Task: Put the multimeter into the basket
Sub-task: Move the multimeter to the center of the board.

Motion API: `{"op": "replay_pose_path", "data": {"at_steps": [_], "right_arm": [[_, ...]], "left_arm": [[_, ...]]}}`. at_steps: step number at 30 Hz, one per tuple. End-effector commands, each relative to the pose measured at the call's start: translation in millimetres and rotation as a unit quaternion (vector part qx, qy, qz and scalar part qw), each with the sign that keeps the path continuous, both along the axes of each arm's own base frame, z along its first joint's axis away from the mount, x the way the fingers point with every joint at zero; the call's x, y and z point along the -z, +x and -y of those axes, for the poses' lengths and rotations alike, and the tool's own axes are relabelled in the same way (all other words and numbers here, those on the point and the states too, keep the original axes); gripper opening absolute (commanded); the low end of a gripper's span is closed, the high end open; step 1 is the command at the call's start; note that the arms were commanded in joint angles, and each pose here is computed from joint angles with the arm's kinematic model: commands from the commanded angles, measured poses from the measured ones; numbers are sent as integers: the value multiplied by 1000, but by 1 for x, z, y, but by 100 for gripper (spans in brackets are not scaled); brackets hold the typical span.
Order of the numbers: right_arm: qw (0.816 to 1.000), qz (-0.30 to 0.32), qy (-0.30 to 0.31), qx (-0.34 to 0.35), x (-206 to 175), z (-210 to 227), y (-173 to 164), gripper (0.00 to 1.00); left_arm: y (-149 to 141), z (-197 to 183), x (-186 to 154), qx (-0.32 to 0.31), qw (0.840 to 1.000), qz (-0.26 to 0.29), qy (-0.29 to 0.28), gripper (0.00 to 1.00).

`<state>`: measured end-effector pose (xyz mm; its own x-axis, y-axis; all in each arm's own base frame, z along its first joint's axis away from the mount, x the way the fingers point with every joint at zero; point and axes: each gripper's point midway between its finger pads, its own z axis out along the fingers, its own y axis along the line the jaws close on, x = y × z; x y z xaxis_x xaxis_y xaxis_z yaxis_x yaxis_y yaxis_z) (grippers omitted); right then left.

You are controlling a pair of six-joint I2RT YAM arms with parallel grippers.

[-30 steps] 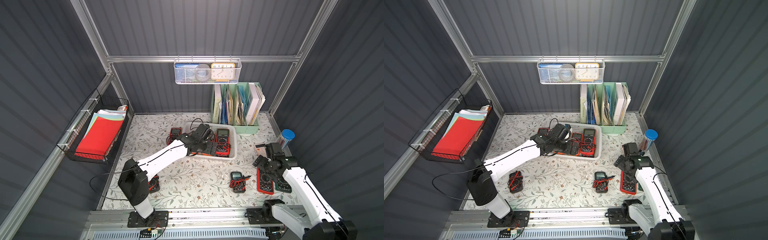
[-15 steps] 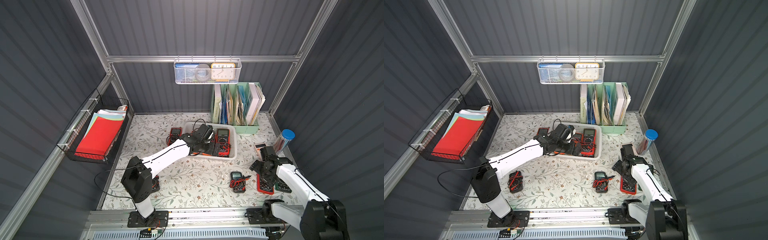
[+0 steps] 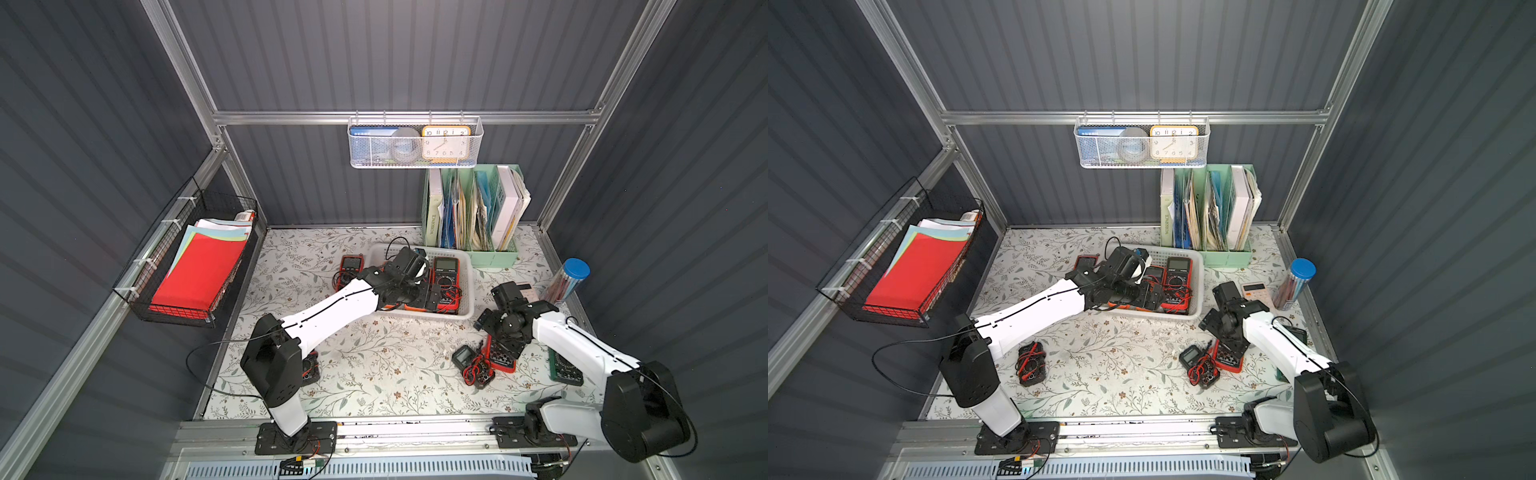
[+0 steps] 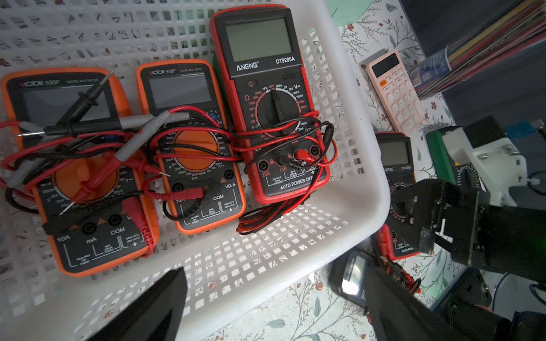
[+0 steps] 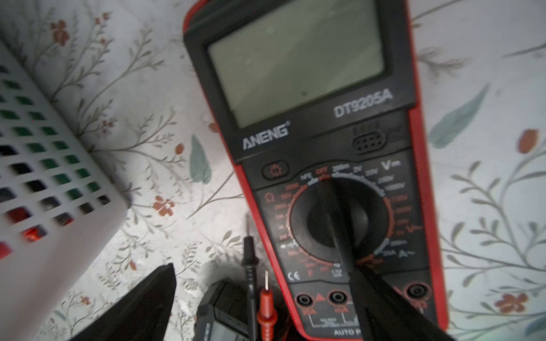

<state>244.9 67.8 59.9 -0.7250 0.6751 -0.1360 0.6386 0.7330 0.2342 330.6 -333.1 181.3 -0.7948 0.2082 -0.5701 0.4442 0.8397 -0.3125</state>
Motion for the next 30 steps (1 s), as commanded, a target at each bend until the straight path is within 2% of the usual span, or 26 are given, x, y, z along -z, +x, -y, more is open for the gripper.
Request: {"op": "replay_pose_path", "data": {"at_steps": [1, 7, 13, 18, 23, 30], "right_arm": [[1000, 12, 1, 12, -19, 0, 3, 99], [995, 54, -82, -8, -48, 33, -5, 99], [991, 8, -126, -43, -32, 46, -18, 99], [987, -39, -138, -71, -10, 47, -20, 99], [985, -39, -142, -87, 4, 45, -12, 99], [987, -55, -118, -98, 24, 35, -3, 99]], "left_arm": [[-4, -2, -7, 5, 1000, 5, -6, 99], [-6, -3, -11, 6, 1000, 6, -9, 99], [-8, -4, -14, 7, 1000, 6, -12, 99], [-9, -6, -17, 8, 1000, 8, -10, 99], [-11, -9, -15, 4, 1000, 6, -6, 99], [-9, -10, -15, -4, 1000, 5, -4, 99]]}}
